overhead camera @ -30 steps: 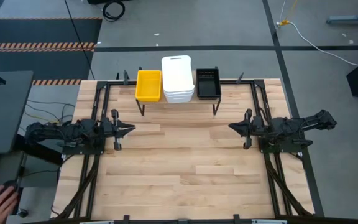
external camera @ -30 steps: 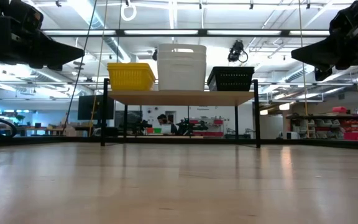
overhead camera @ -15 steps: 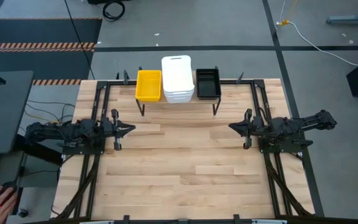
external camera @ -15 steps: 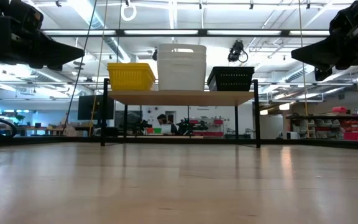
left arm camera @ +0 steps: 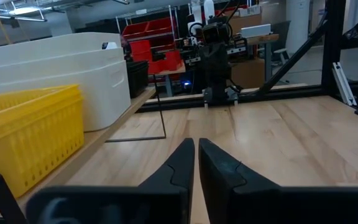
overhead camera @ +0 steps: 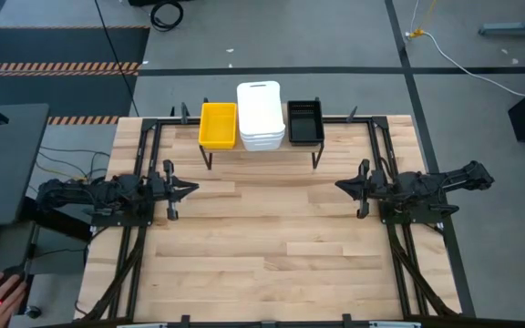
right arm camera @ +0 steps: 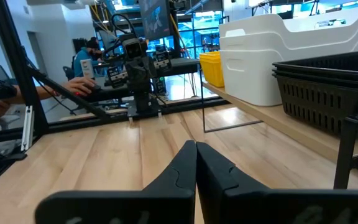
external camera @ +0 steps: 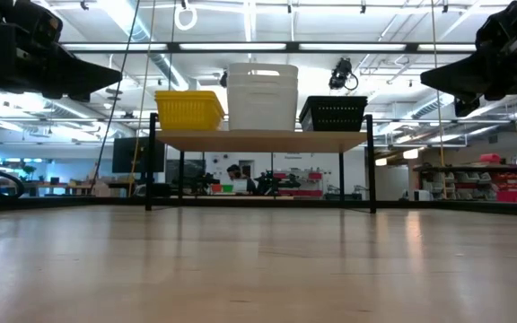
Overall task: Stack baskets on shelf by color
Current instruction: Return to Home Position
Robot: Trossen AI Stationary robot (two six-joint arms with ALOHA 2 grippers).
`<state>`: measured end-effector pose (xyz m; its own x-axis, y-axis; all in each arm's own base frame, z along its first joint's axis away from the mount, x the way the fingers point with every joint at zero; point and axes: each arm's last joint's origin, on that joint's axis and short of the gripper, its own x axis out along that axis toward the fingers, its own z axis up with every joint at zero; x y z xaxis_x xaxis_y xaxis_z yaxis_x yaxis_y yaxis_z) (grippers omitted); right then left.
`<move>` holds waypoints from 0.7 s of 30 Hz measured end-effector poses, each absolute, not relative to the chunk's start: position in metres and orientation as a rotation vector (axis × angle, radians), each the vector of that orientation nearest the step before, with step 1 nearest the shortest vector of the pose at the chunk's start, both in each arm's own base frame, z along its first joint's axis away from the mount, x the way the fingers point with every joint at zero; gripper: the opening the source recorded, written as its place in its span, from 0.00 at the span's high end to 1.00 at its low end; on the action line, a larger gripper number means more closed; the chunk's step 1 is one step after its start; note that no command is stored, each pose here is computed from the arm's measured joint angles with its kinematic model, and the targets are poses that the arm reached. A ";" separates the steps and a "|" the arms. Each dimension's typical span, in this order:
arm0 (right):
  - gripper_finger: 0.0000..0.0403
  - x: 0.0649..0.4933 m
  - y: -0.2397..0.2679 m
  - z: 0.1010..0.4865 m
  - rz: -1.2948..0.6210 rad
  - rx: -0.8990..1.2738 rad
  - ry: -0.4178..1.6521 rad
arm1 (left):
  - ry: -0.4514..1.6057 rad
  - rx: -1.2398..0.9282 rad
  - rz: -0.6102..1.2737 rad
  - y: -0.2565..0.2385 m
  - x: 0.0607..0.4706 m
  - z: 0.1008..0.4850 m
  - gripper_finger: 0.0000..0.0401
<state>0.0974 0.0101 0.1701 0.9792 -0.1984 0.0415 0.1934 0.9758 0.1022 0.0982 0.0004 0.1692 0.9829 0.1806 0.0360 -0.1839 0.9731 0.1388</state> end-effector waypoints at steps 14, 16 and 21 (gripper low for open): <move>0.98 0.097 0.010 0.170 -0.198 0.098 -0.052 | -0.023 0.142 0.184 0.000 0.098 0.169 0.90; 0.98 0.097 0.010 0.170 -0.198 0.098 -0.052 | -0.023 0.142 0.184 0.000 0.098 0.169 0.91; 0.98 0.097 0.010 0.170 -0.198 0.098 -0.052 | -0.023 0.142 0.184 0.000 0.098 0.169 0.93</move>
<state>0.0974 0.0100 0.1701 0.9792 -0.1984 0.0417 0.1933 0.9758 0.1023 0.0982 0.0004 0.1692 0.9829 0.1806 0.0360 -0.1839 0.9731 0.1388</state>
